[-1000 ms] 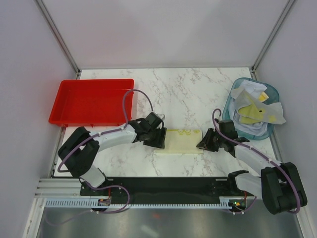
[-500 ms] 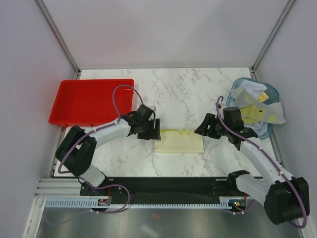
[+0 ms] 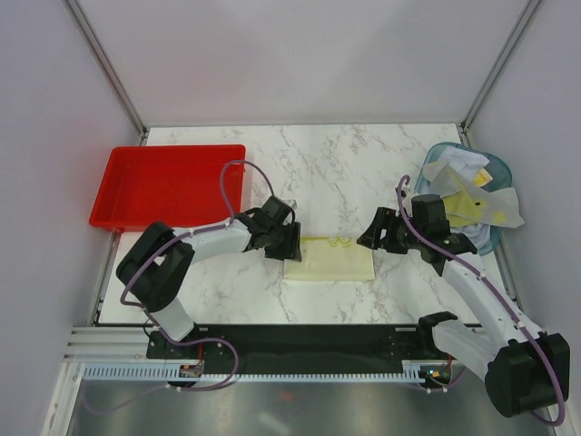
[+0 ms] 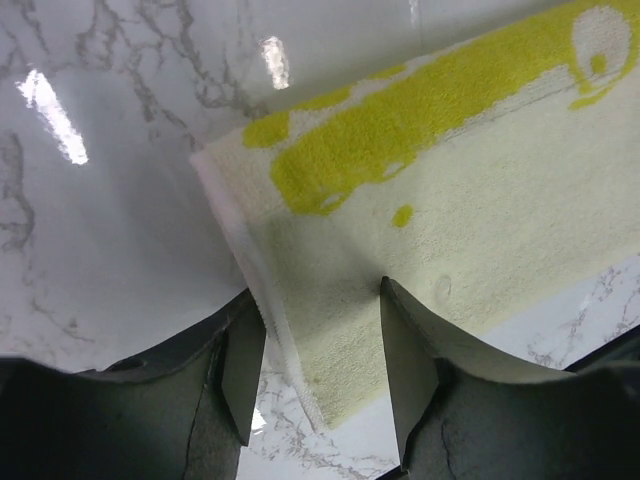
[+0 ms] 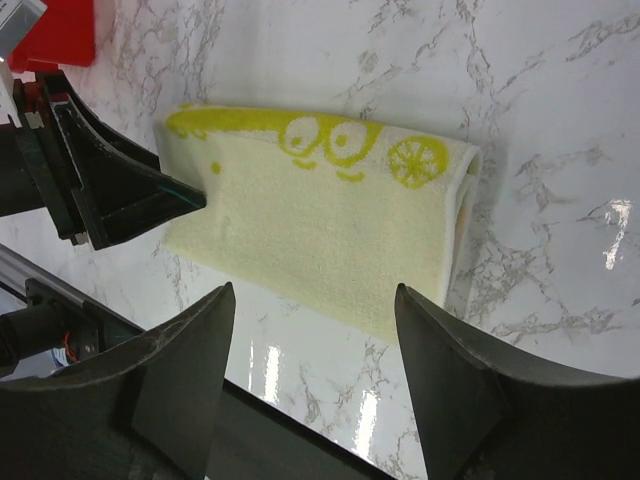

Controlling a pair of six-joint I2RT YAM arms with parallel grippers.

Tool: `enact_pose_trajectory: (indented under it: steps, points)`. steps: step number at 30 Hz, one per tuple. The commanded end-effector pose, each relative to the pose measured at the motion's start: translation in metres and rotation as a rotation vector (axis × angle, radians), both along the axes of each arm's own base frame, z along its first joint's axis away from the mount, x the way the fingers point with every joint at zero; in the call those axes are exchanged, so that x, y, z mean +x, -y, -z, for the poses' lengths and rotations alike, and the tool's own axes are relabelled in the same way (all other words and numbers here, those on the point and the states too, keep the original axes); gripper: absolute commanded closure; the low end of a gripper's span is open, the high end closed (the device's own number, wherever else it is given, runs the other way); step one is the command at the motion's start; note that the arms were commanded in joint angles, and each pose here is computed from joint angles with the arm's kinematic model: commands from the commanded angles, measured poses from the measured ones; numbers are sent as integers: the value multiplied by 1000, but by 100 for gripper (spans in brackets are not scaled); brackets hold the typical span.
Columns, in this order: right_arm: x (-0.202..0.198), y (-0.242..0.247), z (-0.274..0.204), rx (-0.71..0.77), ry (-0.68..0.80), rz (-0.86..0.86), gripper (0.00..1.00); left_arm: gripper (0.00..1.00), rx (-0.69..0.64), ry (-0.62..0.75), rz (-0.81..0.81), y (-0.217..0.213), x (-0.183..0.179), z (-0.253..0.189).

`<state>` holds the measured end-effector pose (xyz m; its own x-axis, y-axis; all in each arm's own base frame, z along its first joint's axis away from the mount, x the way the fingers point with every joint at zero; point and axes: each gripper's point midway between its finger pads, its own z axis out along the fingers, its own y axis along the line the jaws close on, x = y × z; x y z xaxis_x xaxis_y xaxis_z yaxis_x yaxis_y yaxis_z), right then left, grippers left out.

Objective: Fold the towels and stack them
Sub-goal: Neatly place the folded towel into the bin

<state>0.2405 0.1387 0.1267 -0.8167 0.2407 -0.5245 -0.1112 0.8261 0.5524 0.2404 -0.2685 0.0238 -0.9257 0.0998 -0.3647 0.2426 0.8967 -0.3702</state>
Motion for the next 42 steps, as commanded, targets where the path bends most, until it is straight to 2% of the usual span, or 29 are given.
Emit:
enact_pose_trajectory:
  steps: [1, 4, 7, 8, 9, 14, 15, 17, 18, 20, 21, 29, 35, 42]
  points:
    - [5, 1, -16, -15, 60, -9, 26, 44, -2, -47, -11, 14, -7, 12]
    - [4, 2, -18, -21, 66, -7, 26, 52, 15, -78, -30, 15, -13, 18]
    - [3, 3, -20, -21, 74, -6, 26, 77, 32, -101, -56, 13, -14, 22]
    - [2, 3, -20, -19, 73, -5, 25, 92, 54, -110, -67, 12, -14, 19]
    - [2, 3, -21, -18, 75, -4, 26, 98, 68, -105, -79, 10, -10, 16]
    - [1, 1, -33, 2, 100, -4, 24, 98, 145, 21, -108, 15, 33, -34]
    - [1, 2, -35, 2, 105, -3, 24, 98, 219, 20, -114, 3, 33, -38]
    - [2, 3, -42, -3, 118, 1, 21, 98, 261, 61, -130, 2, 48, -58]
    - [2, 3, -44, -4, 122, 2, 20, 98, 338, 58, -141, -13, 48, -60]
    - [2, 5, -49, -14, 136, 6, 18, 98, 374, 65, -144, -19, 57, -71]
    - [3, 5, -52, -15, 144, 7, 18, 98, 425, 53, -146, -31, 56, -73]
    - [7, 10, -65, -47, 168, 13, 12, 98, 541, 123, -226, -103, 108, -114]
    - [8, 12, -64, -66, 168, 6, 11, 98, 677, 235, -287, -159, 144, -149]
    - [11, 16, -61, -96, 167, 18, 10, 98, 730, 282, -408, -218, 194, -167]
